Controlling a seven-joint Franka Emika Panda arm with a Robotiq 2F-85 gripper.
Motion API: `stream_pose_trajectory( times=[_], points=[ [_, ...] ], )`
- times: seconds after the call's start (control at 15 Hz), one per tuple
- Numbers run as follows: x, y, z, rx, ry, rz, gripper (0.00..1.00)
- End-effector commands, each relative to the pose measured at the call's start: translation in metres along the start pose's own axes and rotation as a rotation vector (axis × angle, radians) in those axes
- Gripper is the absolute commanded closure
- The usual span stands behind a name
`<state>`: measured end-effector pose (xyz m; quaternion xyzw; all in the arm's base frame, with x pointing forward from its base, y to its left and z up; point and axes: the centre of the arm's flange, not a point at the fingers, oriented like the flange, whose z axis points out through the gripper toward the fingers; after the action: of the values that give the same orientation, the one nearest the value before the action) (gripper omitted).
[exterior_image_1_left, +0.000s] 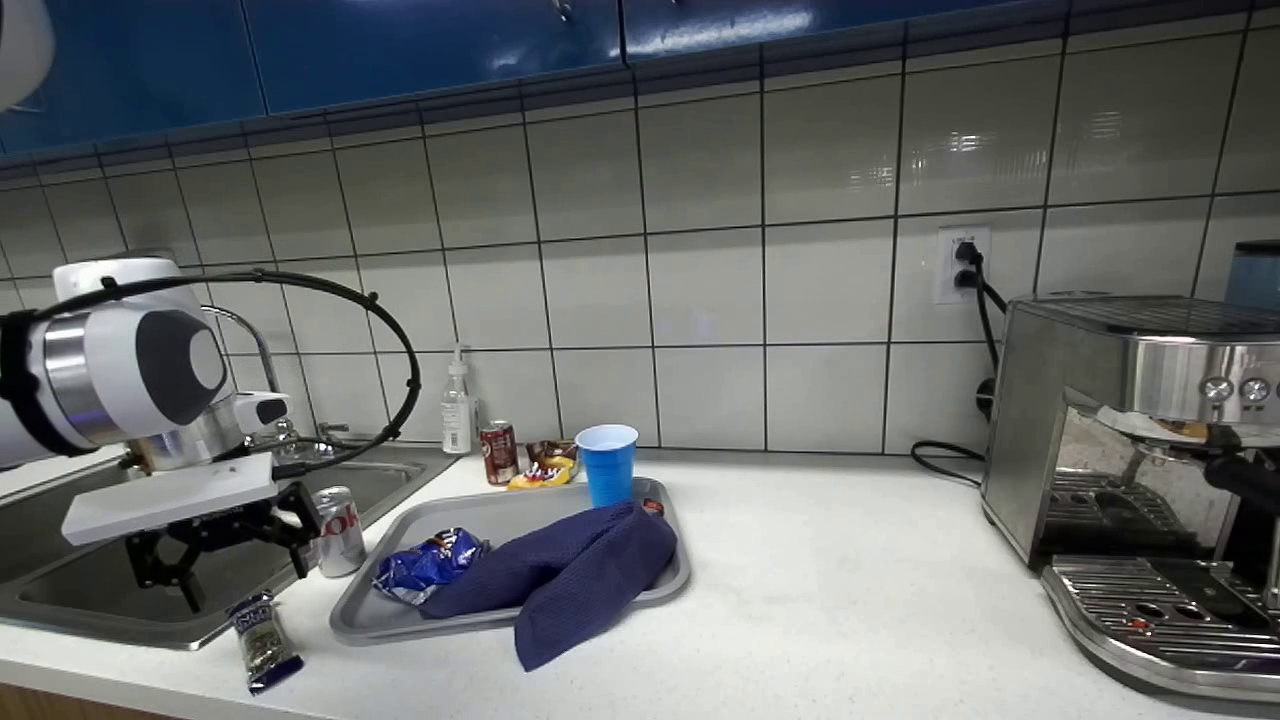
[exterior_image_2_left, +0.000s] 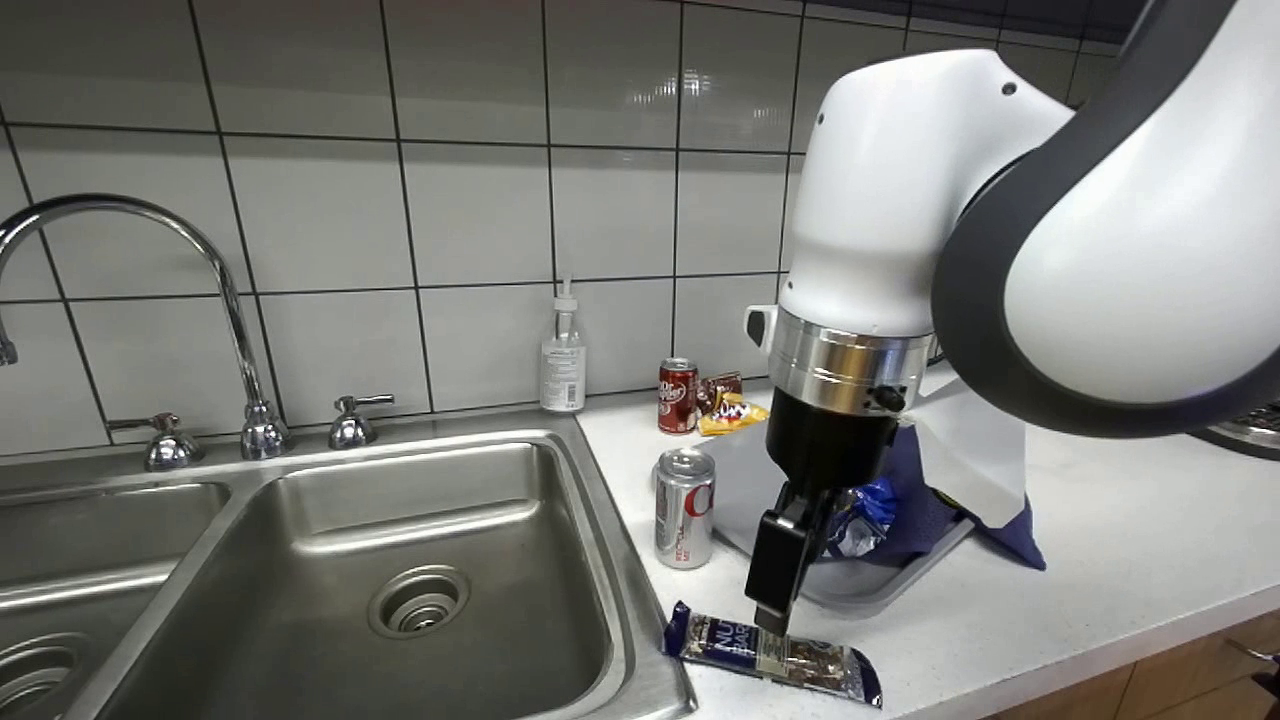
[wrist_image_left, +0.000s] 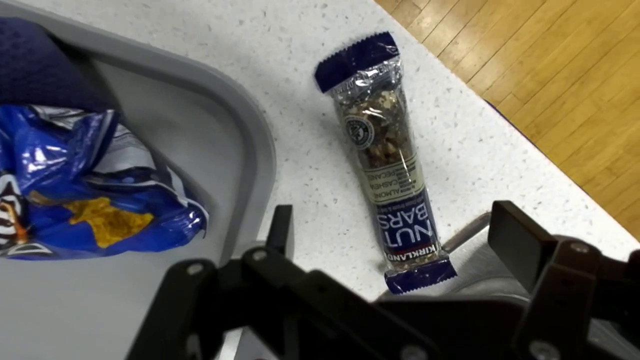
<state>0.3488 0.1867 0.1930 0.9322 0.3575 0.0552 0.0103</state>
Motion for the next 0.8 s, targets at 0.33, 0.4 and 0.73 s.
stream_pose_trajectory(
  times=[0.33,0.4,0.73],
  points=[
    [0.022,-0.018,0.023,-0.008,0.004,-0.127,0.00],
    [0.024,-0.019,0.026,-0.009,0.003,-0.137,0.00],
    [0.031,-0.014,0.041,-0.023,-0.008,-0.160,0.00]
  ],
)
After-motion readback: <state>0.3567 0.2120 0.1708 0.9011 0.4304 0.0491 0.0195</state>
